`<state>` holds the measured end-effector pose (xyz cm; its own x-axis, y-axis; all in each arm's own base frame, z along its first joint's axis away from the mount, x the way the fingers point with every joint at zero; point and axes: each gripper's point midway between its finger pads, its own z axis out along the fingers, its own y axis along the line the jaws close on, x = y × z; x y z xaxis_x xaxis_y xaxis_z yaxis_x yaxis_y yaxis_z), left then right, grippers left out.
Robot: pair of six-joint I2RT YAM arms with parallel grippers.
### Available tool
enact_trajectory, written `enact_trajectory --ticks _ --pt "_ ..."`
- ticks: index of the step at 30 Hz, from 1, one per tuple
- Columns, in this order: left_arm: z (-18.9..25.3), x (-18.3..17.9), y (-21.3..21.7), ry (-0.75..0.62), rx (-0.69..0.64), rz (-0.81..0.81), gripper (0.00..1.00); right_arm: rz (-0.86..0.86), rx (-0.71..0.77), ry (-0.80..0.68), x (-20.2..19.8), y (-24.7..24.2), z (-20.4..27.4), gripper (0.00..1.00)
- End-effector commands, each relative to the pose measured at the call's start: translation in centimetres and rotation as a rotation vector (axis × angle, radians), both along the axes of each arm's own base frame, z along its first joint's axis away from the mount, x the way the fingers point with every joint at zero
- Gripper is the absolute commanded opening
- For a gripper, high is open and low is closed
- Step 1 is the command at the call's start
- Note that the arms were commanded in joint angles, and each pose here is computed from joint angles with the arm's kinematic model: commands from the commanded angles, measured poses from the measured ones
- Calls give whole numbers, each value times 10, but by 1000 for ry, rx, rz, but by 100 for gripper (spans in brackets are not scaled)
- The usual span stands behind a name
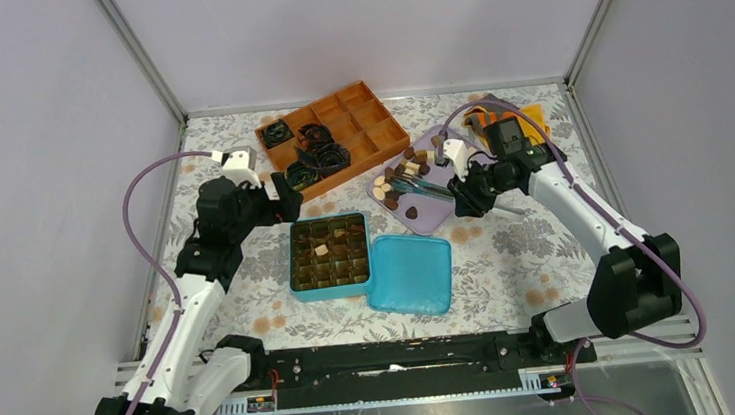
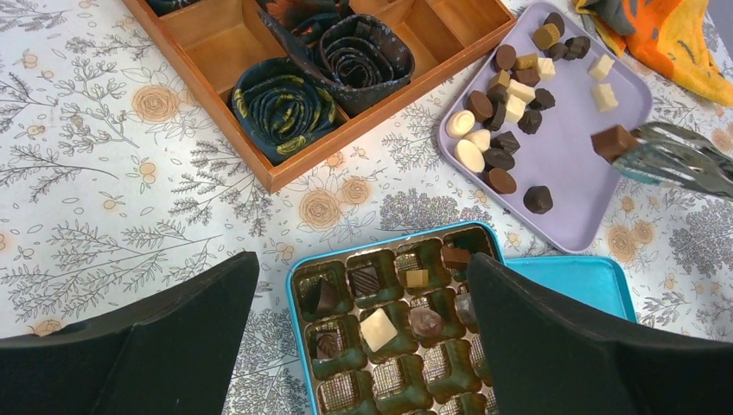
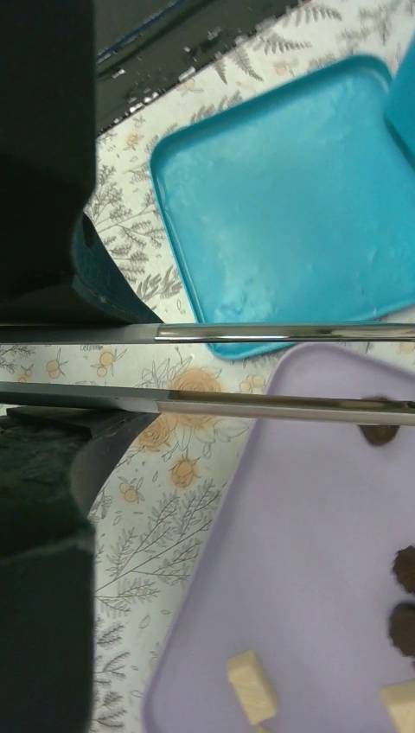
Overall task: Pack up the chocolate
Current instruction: Pick up the fake chocolate from the plate, then place the fake chocolate in the packing box.
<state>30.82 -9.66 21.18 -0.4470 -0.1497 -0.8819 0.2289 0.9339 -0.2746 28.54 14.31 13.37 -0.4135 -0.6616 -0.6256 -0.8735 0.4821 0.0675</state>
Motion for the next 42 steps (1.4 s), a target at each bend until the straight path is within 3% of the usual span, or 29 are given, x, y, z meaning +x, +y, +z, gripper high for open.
enact_trajectory --ticks 1,15,25,42 --pt "3 -2 7 -23 26 14 99 206 85 -88 -23 23 40 0" --pt "-2 -3 9 -13 39 23 99 564 -212 -149 -62 82 21 1" --pt "-3 -4 10 -13 41 23 99 564 -317 -149 -52 93 6 4" --pt "-1 -4 8 -17 37 18 99 562 -332 -138 -56 88 3 28"
